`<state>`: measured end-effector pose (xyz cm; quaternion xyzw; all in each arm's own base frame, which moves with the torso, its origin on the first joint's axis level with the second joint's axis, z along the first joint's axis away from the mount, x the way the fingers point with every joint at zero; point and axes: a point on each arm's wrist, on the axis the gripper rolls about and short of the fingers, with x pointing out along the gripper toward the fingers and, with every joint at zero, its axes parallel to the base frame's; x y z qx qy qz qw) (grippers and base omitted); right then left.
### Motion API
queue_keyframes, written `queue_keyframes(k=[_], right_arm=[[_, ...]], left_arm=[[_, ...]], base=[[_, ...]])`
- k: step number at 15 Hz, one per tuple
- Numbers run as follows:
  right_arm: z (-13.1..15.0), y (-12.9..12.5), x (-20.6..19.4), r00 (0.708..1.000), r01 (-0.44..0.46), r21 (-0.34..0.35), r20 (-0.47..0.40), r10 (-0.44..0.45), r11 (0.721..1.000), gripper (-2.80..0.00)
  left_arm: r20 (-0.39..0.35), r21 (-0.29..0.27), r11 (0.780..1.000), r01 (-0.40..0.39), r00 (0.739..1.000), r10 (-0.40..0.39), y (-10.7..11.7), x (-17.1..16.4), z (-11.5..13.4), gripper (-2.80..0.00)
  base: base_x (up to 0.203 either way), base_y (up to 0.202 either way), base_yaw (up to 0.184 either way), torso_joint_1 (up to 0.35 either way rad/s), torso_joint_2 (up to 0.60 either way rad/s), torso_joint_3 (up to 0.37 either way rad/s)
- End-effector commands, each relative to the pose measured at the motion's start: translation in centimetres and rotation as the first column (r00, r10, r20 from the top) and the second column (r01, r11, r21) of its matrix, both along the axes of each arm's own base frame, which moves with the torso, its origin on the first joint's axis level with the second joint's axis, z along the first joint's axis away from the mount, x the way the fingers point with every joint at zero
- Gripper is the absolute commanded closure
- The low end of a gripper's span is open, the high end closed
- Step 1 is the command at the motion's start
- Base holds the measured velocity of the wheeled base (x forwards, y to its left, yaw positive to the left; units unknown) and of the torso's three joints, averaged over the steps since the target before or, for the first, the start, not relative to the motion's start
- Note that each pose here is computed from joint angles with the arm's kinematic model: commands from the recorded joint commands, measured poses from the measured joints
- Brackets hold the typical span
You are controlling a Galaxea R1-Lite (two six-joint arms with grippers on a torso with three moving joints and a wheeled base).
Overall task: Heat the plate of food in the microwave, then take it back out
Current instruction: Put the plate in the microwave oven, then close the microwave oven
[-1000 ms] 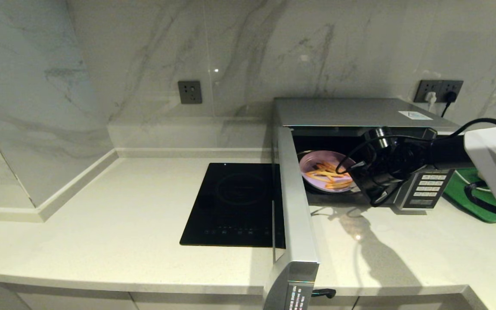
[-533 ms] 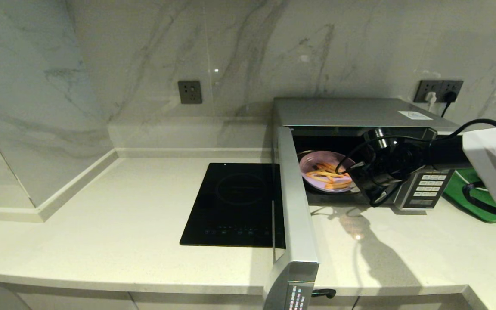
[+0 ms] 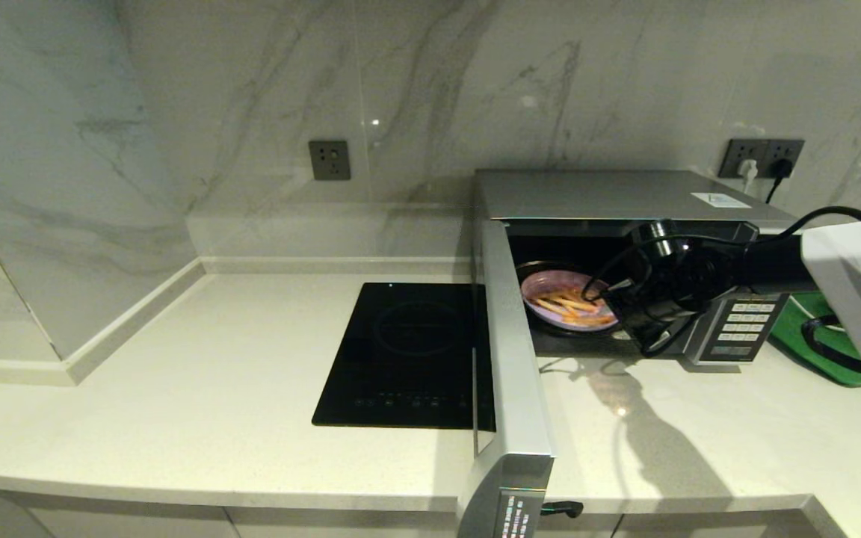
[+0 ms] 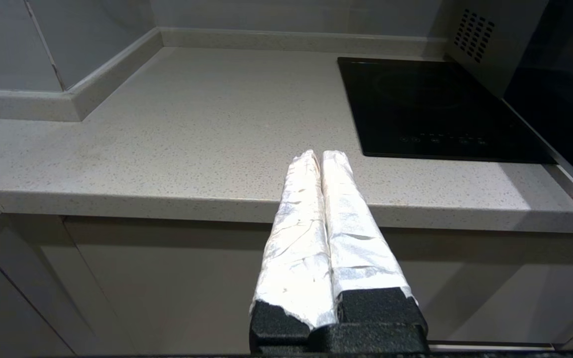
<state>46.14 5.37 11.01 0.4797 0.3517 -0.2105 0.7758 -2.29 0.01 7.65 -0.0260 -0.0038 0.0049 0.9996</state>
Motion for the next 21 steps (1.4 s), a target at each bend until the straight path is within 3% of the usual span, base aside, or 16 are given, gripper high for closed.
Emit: queue_keyframes(k=[1, 6, 12, 13, 18, 19, 21], right_arm=[[0.1, 0.0, -0.1, 1.000, 0.007, 0.003, 0.001, -0.007, 1.000, -2.80], [2.6, -0.2, -1.2, 0.999, 0.009, 0.006, 0.039, -0.009, 1.000, -2.80], [7.1, -1.1, -8.3, 0.999, 0.002, 0.000, 0.051, -0.002, 1.000, -2.80], [7.9, -1.4, -10.4, 0.998, -0.007, -0.006, 0.055, 0.007, 1.000, 0.00], [11.6, -2.7, -21.7, 0.980, -0.108, -0.045, 0.163, 0.114, 0.993, 0.00], [12.0, -2.9, -23.9, 0.977, -0.134, -0.071, 0.156, 0.144, 0.988, 0.00], [12.1, -3.4, -27.6, 0.980, -0.194, -0.155, 0.024, 0.200, 0.969, 0.00]], left_arm=[[0.000, -0.001, 1.000, -0.001, 1.000, 0.001, 0.0, 0.0, 0.0, 0.00], [0.000, -0.002, 1.000, -0.002, 1.000, 0.002, 0.0, 0.0, 0.0, 0.00], [0.000, -0.002, 1.000, -0.001, 1.000, 0.001, 0.0, 0.0, 0.0, 0.00], [0.000, 0.000, 1.000, -0.001, 1.000, 0.001, 0.0, 0.0, 0.0, 0.00], [0.000, 0.000, 1.000, -0.002, 1.000, 0.002, 0.0, 0.0, 0.0, 0.00], [0.000, 0.000, 1.000, -0.001, 1.000, 0.001, 0.0, 0.0, 0.0, 0.00], [0.000, -0.002, 1.000, -0.001, 1.000, 0.001, 0.0, 0.0, 0.0, 0.00]], base=[[0.000, 0.000, 0.000, 0.000, 0.00, 0.000], [0.000, 0.000, 0.000, 0.000, 0.00, 0.000], [0.000, 0.000, 0.000, 0.000, 0.00, 0.000], [0.000, 0.000, 0.000, 0.000, 0.00, 0.000], [0.000, 0.000, 0.000, 0.000, 0.00, 0.000], [0.000, 0.000, 0.000, 0.000, 0.00, 0.000], [0.000, 0.000, 0.000, 0.000, 0.00, 0.000]])
